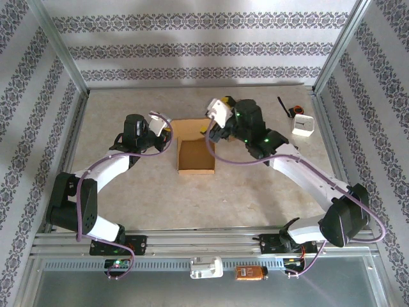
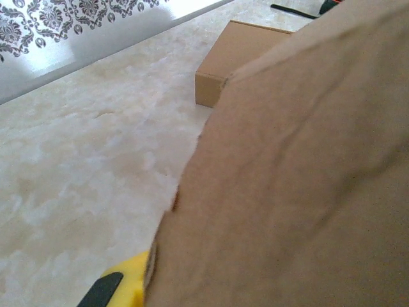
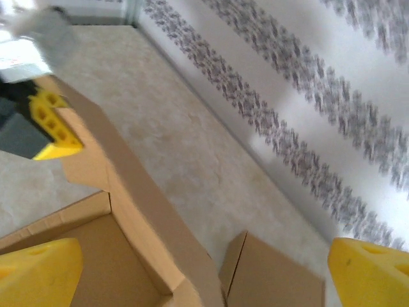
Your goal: Fold the paper box
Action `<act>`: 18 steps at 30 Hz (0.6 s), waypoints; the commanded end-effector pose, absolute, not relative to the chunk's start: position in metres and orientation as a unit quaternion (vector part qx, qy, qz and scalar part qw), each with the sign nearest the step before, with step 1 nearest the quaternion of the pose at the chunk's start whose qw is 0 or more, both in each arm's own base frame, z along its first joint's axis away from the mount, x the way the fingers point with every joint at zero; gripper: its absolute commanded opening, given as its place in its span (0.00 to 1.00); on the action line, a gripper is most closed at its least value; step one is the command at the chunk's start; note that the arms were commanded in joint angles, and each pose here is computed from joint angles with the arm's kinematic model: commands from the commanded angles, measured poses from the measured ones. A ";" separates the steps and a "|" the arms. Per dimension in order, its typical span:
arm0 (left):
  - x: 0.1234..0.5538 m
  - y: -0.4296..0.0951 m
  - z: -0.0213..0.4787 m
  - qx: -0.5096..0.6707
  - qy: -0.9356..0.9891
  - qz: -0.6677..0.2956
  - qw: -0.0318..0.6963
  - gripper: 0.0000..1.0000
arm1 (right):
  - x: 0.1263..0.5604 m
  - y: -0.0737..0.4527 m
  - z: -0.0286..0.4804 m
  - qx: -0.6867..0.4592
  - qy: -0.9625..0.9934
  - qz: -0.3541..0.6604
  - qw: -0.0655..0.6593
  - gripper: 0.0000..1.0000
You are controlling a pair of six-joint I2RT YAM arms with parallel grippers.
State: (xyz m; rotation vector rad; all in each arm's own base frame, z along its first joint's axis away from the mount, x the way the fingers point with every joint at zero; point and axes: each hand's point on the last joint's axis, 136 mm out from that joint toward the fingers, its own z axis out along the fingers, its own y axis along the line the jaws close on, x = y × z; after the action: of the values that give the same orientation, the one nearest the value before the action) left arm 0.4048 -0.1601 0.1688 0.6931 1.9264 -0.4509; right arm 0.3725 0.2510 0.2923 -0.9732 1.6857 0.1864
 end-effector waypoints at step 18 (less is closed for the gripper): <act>0.414 -0.165 0.192 0.289 0.775 -0.206 0.522 0.01 | 0.406 0.231 0.231 -0.329 0.790 0.197 0.479 0.56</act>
State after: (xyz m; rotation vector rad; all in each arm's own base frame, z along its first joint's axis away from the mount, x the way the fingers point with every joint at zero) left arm 0.4047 -0.1630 0.1720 0.7010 1.9161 -0.4698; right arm 0.4033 0.2258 0.2349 -0.7658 1.9556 0.4961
